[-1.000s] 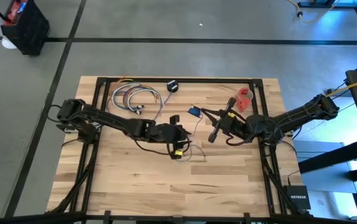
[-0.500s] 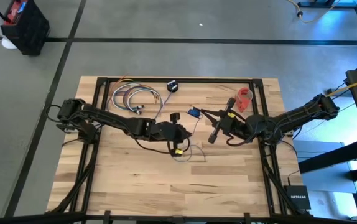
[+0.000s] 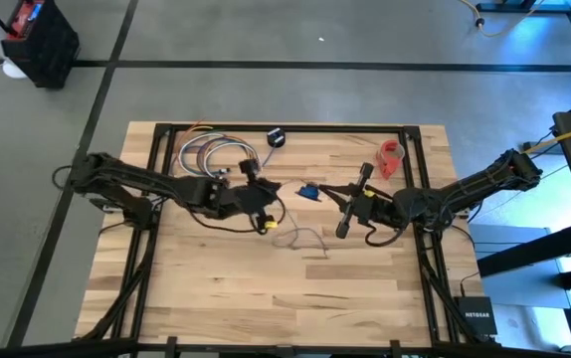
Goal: Coil cords
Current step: Coil the blue wire onto the black spool
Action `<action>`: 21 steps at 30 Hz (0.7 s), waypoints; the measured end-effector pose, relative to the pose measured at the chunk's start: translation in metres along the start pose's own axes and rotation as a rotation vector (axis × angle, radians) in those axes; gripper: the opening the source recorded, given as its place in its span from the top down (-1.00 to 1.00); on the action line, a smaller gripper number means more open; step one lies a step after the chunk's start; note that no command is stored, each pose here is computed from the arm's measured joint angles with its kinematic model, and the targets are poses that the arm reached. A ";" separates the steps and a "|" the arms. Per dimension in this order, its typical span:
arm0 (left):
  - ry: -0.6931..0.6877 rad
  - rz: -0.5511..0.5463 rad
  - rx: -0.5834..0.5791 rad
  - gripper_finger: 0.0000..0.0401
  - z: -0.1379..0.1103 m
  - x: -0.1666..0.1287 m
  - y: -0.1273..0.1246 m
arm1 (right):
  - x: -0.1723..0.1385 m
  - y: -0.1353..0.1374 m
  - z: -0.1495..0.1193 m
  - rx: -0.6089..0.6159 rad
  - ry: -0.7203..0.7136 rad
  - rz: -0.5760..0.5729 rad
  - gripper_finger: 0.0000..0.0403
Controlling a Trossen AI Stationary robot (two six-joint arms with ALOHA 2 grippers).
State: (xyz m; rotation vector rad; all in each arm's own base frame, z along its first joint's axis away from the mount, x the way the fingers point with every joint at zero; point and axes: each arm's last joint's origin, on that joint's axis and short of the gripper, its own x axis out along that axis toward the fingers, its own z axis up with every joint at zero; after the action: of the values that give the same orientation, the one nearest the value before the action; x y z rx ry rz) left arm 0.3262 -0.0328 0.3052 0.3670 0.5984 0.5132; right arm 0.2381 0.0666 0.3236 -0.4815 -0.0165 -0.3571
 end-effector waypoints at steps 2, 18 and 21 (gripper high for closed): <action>-0.044 0.002 -0.030 0.98 0.006 -0.015 0.012 | 0.001 0.001 -0.002 -0.018 0.016 0.008 0.99; -0.297 -0.278 -0.251 0.99 0.025 -0.066 0.053 | 0.027 -0.004 -0.032 -0.130 0.188 -0.107 0.99; -0.343 -0.279 -0.256 0.99 0.032 -0.055 0.044 | 0.034 -0.005 -0.037 -0.102 0.181 -0.124 0.99</action>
State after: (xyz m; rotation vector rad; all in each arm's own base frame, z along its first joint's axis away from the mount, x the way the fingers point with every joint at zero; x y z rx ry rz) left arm 0.2918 -0.0333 0.3745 0.1191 0.2409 0.2454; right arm 0.2660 0.0342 0.2968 -0.5484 0.1490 -0.5239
